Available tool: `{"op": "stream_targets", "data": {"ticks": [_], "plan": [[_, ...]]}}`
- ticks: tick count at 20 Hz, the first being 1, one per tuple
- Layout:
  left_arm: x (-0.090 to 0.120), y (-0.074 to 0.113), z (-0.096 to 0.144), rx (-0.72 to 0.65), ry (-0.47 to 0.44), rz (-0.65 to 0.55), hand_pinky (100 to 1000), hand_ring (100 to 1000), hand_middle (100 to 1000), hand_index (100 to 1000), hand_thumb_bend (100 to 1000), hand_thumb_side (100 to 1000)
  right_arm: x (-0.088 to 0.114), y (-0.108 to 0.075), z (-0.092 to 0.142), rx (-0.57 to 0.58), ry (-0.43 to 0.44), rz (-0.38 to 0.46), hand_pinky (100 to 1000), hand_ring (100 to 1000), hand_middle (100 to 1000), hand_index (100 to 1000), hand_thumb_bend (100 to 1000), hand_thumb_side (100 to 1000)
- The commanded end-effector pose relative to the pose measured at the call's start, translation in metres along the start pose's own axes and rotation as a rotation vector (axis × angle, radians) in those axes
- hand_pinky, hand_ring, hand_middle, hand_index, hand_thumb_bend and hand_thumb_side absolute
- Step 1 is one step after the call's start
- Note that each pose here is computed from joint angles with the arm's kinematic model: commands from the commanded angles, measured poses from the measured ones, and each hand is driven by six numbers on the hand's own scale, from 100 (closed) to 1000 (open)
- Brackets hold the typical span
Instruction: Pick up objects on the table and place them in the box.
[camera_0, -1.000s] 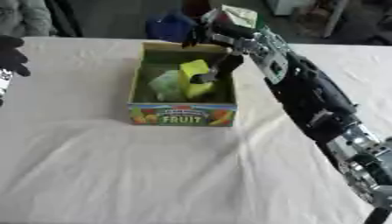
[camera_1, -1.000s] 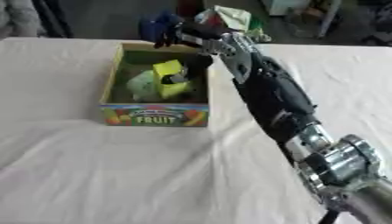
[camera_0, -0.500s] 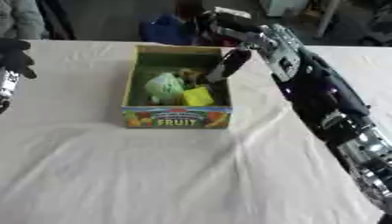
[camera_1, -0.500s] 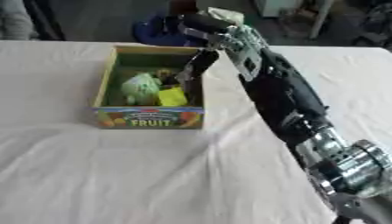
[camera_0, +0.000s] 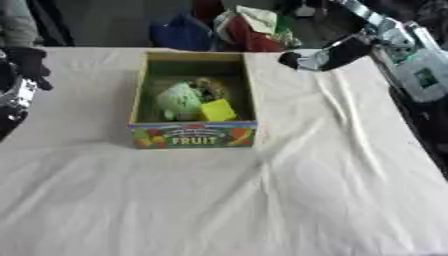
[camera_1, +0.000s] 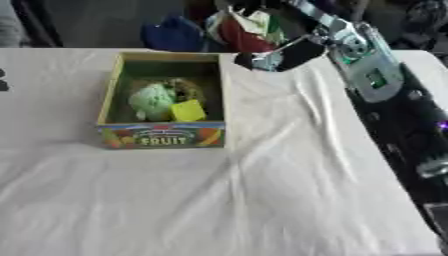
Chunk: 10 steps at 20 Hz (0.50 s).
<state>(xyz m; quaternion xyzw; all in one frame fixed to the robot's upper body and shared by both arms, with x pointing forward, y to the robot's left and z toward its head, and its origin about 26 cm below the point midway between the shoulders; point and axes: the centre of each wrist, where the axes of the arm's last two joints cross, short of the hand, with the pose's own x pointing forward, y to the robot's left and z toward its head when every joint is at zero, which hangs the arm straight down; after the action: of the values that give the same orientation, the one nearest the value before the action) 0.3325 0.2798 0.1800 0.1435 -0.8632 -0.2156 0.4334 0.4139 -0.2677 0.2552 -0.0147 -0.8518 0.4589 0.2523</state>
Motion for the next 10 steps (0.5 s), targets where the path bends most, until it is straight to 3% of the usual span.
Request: {"op": "stream_targets", "data": {"ticks": [1,3,8,10], "plan": [[0.003,0.009,-0.002,0.007,-0.015,-0.035,609,489,508,716,248,684,0.023,-0.02,0.011,-0.056,-0.019,-0.01,742,775,794,796,381,183],[0.003,0.007,-0.001,-0.006,-0.014,-0.036,613,494,513,719,267,692,0.026,-0.016,0.021,-0.061,0.0,-0.029,740,773,786,745,387,195],[0.009,-0.004,-0.006,-0.106,-0.052,-0.06,631,517,538,737,352,720,0.033,0.0,0.039,-0.05,0.016,-0.07,728,754,758,601,213,297],[0.011,-0.009,-0.009,-0.14,-0.067,-0.07,631,517,538,737,352,720,0.036,0.004,0.042,-0.045,0.017,-0.082,728,754,758,601,213,297]]}}
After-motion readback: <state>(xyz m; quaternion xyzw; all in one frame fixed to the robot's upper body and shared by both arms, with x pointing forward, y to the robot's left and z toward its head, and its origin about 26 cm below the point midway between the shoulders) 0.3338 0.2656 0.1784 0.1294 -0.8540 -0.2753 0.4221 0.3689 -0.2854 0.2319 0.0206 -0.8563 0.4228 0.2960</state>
